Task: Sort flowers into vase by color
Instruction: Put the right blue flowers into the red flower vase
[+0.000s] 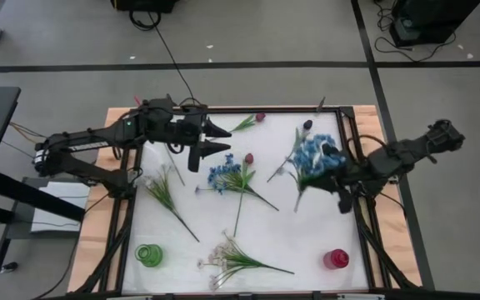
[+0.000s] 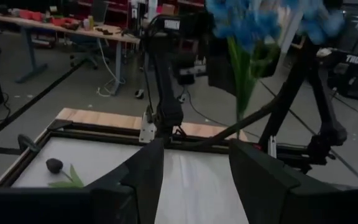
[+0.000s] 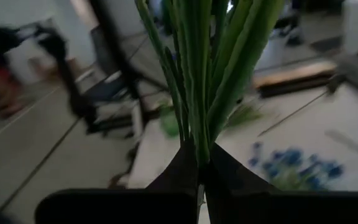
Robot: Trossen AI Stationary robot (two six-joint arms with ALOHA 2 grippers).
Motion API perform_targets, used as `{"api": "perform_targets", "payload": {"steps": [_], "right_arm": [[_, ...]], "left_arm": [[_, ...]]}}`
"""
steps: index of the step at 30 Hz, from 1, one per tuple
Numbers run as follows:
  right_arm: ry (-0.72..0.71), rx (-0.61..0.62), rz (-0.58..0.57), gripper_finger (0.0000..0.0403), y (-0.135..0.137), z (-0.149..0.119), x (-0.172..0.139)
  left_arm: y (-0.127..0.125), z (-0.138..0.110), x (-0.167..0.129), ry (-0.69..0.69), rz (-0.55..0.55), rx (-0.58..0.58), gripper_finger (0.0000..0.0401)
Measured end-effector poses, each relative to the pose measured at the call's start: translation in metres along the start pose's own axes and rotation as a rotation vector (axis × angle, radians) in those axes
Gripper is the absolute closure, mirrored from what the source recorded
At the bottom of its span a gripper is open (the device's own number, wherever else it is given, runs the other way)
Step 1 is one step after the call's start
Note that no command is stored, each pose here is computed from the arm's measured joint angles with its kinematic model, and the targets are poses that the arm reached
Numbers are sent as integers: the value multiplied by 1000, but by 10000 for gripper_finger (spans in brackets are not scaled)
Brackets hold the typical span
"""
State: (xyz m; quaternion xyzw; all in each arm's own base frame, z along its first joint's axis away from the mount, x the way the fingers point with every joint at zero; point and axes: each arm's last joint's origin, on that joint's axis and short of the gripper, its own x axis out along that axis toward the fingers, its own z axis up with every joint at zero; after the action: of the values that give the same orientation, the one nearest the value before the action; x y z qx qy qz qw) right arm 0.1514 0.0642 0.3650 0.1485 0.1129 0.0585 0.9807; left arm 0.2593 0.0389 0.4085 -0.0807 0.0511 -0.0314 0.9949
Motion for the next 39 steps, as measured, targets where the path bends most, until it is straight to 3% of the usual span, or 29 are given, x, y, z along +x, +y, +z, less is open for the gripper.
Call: {"api": "perform_targets", "payload": {"steps": [13,22,32,39], "right_arm": [[150,3,295,390,45,-24,-29],[126,2,235,390,61,-37,-49],[208,-144,325,390,67,-52,-72],[188,-147,343,390,68,-57,-91]], "left_arm": [[1,-2,4,2,1,-5,214],[1,-2,4,6,2,-6,214],[1,-2,4,5,5,-6,214],[1,-2,4,5,5,-6,214]]}}
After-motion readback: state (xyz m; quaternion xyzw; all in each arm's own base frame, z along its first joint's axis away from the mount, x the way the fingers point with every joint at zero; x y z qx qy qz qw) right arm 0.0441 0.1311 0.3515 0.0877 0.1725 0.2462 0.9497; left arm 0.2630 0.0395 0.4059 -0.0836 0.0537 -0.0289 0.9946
